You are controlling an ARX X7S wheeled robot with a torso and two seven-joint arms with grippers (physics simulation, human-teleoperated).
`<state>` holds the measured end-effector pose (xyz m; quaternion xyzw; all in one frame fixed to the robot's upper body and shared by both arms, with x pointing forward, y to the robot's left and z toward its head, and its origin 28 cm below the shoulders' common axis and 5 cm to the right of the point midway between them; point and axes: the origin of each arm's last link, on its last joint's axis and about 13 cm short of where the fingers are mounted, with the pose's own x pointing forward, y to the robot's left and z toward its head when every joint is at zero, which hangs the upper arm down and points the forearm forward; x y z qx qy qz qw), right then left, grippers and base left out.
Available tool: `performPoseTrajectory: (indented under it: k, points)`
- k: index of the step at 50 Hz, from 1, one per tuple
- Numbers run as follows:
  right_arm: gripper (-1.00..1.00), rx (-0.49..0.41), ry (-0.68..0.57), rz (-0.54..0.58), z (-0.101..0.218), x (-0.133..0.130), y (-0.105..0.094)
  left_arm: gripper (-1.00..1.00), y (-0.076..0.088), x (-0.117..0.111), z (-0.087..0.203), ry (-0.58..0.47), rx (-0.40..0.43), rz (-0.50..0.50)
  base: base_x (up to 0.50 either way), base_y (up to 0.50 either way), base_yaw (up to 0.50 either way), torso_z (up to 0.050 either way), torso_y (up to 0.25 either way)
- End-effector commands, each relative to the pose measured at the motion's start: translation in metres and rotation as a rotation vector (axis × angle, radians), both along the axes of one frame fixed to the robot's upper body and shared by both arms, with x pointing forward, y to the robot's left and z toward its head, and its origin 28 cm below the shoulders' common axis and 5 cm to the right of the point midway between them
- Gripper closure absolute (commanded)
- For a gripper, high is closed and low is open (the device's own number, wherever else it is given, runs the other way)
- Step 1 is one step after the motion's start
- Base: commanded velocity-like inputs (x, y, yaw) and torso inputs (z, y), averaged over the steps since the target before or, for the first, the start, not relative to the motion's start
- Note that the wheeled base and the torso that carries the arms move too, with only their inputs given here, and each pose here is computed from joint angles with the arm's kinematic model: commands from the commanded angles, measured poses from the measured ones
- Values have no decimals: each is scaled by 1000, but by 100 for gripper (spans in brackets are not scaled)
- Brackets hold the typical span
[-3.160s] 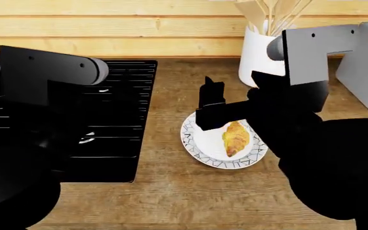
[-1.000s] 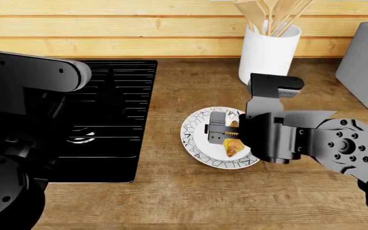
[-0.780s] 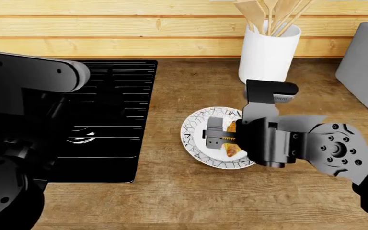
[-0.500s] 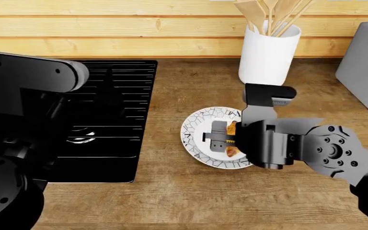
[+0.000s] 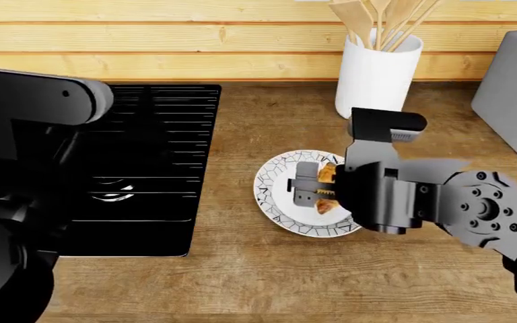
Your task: Pick the croissant and place it on the pan. Then turn on the stove to warm the croissant.
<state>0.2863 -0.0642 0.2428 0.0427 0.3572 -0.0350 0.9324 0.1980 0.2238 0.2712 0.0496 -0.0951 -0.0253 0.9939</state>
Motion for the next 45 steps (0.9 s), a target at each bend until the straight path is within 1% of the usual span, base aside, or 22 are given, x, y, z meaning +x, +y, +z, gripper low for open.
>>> performPoseTrajectory:
  k: [1,3,5,7,9,10,11,14,21,22,23,25,28,31,33,38,40,45]
  points:
    - [100,-5,-97,24,33,-13,-1,-100,1,-3,5,-20,-4,6,0,0,0,0,0]
    - [100,-6,-110,26,37,-15,-1,-100,1,-4,6,-23,-4,8,0,0,0,0,0]
    - [100,-28,-145,49,43,-19,-1,-100,1,-5,8,-27,-5,10,0,0,0,0,0]
    - [100,-55,-204,73,48,-24,-2,-100,1,-7,10,-30,-2,9,0,0,0,0,0]
    - [100,-49,-233,108,53,-31,-3,-100,1,-8,12,-34,1,9,0,0,0,0,0]
    - [100,-68,-257,134,56,-36,-4,-100,1,-10,14,-39,2,12,0,0,0,0,0]
    - [100,-58,-253,121,57,-38,-5,-100,1,-11,15,-42,3,12,0,0,0,0,0]
    - [100,-47,-253,143,63,-47,-7,-100,1,-14,19,-50,8,12,0,0,0,0,0]
    - [100,-58,-264,158,76,-58,-15,-100,0,-23,31,-57,17,17,0,0,0,0,0]
    - [100,-7,-314,168,80,-60,-17,-100,1,-26,36,-61,23,23,0,0,0,0,0]
    - [100,-46,-291,157,81,-61,-18,-100,2,-28,39,-63,24,26,0,0,0,0,0]
    - [100,-24,-324,171,85,-63,-19,-100,4,-32,45,-64,31,35,0,0,0,0,0]
    - [100,-23,-349,173,95,-67,-23,-100,8,-44,60,-65,47,65,0,0,0,0,0]
    - [100,-31,-369,194,100,-71,-24,-100,12,-51,68,-64,55,91,0,0,0,0,0]
    - [100,-25,-376,199,102,-71,-26,-100,14,-53,68,-56,52,98,0,0,0,0,0]
    - [100,-18,-400,210,105,-73,-29,-100,25,-59,66,-54,48,143,0,0,0,0,0]
    - [100,9,-423,206,107,-73,-30,-100,27,-61,67,-61,44,150,0,0,0,0,0]
    - [100,-19,-435,252,107,-77,-29,-100,32,-64,67,-72,49,177,0,0,0,0,0]
